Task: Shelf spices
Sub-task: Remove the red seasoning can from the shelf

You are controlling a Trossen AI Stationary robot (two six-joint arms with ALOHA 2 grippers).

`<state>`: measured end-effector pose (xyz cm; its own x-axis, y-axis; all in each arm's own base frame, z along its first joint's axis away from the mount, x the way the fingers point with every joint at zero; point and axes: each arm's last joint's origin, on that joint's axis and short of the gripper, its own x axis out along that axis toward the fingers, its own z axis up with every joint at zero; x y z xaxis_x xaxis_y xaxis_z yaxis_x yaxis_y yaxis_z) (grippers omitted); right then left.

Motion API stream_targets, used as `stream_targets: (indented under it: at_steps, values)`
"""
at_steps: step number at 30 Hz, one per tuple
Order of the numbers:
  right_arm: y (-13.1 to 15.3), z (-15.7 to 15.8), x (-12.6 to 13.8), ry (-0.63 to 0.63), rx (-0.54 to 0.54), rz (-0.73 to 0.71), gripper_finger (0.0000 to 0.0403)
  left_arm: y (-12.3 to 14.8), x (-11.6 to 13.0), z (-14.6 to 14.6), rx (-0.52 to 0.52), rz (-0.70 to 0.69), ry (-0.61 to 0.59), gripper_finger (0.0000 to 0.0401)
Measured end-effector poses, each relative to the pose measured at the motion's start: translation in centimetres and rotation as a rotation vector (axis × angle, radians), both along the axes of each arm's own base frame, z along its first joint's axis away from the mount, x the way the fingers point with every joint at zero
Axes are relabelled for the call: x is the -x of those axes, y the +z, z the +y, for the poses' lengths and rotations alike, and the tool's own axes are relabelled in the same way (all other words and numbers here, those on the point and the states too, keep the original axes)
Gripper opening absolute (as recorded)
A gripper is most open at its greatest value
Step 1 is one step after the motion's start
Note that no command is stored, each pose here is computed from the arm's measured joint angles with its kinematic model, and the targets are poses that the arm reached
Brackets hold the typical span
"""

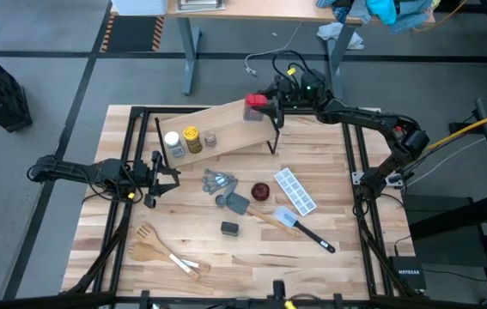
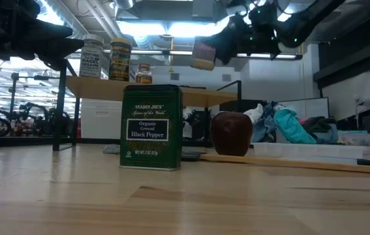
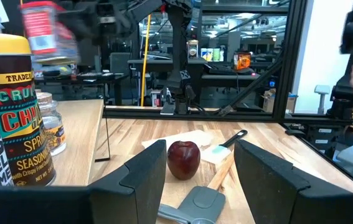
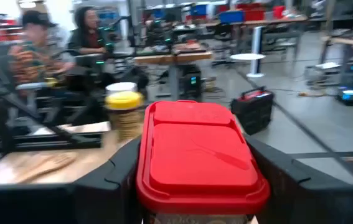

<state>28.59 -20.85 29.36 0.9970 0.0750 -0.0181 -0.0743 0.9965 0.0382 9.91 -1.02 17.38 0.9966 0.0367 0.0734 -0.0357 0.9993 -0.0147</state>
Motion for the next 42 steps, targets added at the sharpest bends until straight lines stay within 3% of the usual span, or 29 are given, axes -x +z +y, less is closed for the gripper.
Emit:
stream_targets:
  at_steps: [11, 22, 34, 39, 42]
  values:
    - [2.0, 10.3, -2.0, 0.302, 0.027, 0.093, 0.0214, 0.0, 0.0, 0.0, 0.001, 0.0, 0.007, 0.0182]
    - [-0.2, 20.1, -4.1, 0.193, 0.11, 0.319, 0.0214, 0.0, 0.0, 0.0, 0.053, -0.002, 0.004, 0.0182]
    - [-1.6, 27.6, -3.2, 0.043, 0.042, 0.47, 0.0214, 0.0, 0.0, 0.0, 0.078, 0.0, 0.002, 0.0182]
    - [-4.6, 29.5, -2.2, -0.008, -0.031, 0.489, 0.0214, 0.0, 0.0, 0.0, 0.079, 0.0, 0.002, 0.0182]
    - [-6.5, 29.6, -2.0, -0.021, -0.069, 0.414, 0.0214, 0.0, 0.0, 0.0, 0.079, 0.0, 0.002, 0.0182]
